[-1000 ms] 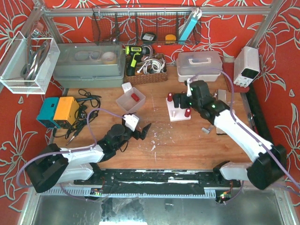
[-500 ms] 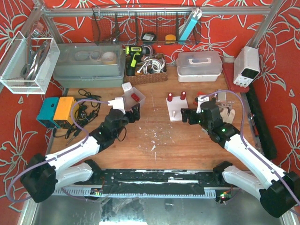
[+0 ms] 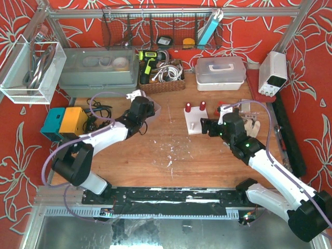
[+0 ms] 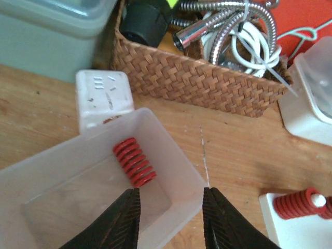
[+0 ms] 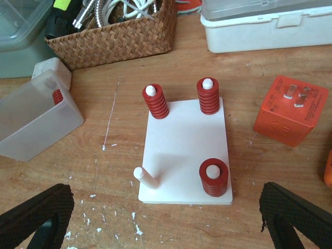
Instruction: Install the large spring
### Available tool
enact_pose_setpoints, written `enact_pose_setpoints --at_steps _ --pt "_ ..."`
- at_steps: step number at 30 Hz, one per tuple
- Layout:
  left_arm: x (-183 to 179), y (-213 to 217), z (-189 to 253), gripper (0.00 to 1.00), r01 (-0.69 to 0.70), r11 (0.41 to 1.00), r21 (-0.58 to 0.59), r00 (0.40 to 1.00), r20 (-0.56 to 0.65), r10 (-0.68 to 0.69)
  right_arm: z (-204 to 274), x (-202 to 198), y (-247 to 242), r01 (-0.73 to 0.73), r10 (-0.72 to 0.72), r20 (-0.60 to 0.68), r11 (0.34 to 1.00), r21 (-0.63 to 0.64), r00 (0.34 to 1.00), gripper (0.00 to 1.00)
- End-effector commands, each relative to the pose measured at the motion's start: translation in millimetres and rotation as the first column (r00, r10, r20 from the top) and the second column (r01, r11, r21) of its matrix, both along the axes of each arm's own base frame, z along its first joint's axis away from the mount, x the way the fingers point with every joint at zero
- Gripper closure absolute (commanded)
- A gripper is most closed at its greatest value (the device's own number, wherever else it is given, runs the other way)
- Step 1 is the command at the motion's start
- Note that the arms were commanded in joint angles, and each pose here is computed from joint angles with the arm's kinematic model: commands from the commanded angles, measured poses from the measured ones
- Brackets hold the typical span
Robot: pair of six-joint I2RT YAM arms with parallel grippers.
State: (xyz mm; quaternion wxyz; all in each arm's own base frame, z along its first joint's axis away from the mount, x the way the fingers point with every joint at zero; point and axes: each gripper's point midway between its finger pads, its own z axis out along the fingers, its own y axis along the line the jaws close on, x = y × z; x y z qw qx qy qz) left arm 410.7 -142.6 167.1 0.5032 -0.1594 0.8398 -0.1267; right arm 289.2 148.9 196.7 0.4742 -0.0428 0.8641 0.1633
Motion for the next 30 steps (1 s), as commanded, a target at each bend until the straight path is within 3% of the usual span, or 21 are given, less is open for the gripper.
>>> enact_pose_setpoints --at_steps 1,12,30 --pt "20.1 -3.6 -13.0 0.66 -0.058 0.99 -0.129 0.995 -0.09 0.046 6.4 0.2 -7.2 0.034 -0.034 0.031 0.999 -0.001 0.999 0.02" --pt "44.2 -2.6 -73.7 0.77 -0.151 0.971 -0.188 0.925 -0.372 0.071 11.4 -1.7 -7.3 0.03 -0.03 0.042 1.0 0.006 0.999 0.02" --pt "59.6 4.0 -97.1 0.68 -0.175 0.98 -0.093 0.906 -0.405 0.123 13.7 -2.1 -13.3 0.054 -0.053 0.057 0.999 -0.005 0.997 0.02"
